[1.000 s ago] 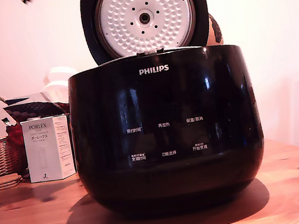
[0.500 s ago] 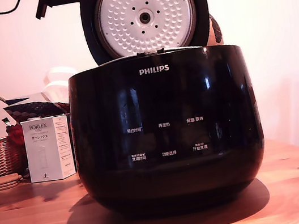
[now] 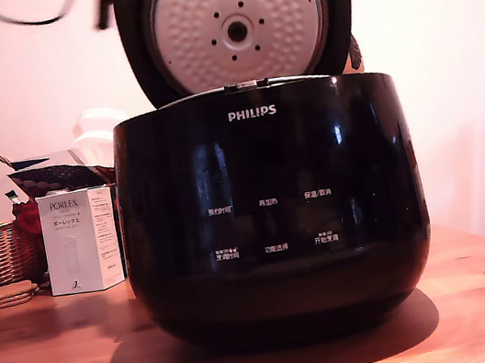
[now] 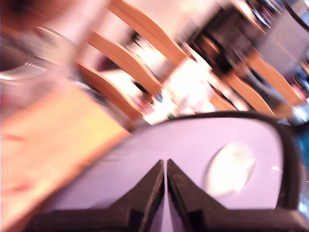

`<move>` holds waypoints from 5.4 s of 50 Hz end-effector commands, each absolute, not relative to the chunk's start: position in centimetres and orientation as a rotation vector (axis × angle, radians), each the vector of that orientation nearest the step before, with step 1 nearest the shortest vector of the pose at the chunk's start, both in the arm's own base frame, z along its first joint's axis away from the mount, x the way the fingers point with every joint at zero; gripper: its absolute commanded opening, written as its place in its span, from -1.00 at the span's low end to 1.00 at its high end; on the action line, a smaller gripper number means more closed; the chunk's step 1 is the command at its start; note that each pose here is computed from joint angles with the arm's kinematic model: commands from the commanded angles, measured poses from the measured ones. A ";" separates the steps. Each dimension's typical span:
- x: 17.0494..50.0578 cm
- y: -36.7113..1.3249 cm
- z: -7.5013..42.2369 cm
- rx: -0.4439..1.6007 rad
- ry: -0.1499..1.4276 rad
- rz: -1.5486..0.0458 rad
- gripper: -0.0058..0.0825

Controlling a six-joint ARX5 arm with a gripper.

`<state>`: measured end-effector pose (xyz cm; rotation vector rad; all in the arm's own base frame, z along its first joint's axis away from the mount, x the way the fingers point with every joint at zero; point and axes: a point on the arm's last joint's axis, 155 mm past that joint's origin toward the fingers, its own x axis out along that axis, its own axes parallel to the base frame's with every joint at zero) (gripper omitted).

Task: Close the rice cooker by pressing the lid down with medium force

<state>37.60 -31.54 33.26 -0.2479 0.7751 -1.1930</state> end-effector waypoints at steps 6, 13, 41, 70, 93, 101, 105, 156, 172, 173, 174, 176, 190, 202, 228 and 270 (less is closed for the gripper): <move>36.6 -33.2 31.2 -0.151 0.807 -1.186 -0.92; 36.5 -33.1 28.9 -0.030 0.845 -1.091 -0.92; 33.9 -31.3 24.7 0.149 1.023 -0.929 -0.92; 32.0 -29.8 26.9 0.136 0.790 -0.880 -0.92; 30.4 -28.8 23.1 0.073 0.742 -0.842 -0.92; 29.8 -28.4 21.6 0.079 0.709 -0.805 -0.92; 29.7 -28.2 21.7 0.065 0.667 -0.791 -0.92; 26.2 -27.2 10.8 0.150 0.625 -0.728 -0.92; 25.5 -26.4 9.0 0.161 0.661 -0.720 -0.92; 25.5 -26.4 8.9 0.163 0.665 -0.720 -0.92; 25.4 -26.3 8.7 0.164 0.668 -0.719 -0.92; 25.3 -26.3 8.3 0.169 0.677 -0.719 -0.92; 24.2 -26.7 5.5 0.215 0.749 -0.736 -0.92; 23.7 -27.7 5.3 0.223 0.740 -0.762 -0.92; 28.9 -27.1 16.1 0.177 0.407 -0.666 -0.92; 34.3 -9.9 28.9 0.172 0.141 -0.133 -0.92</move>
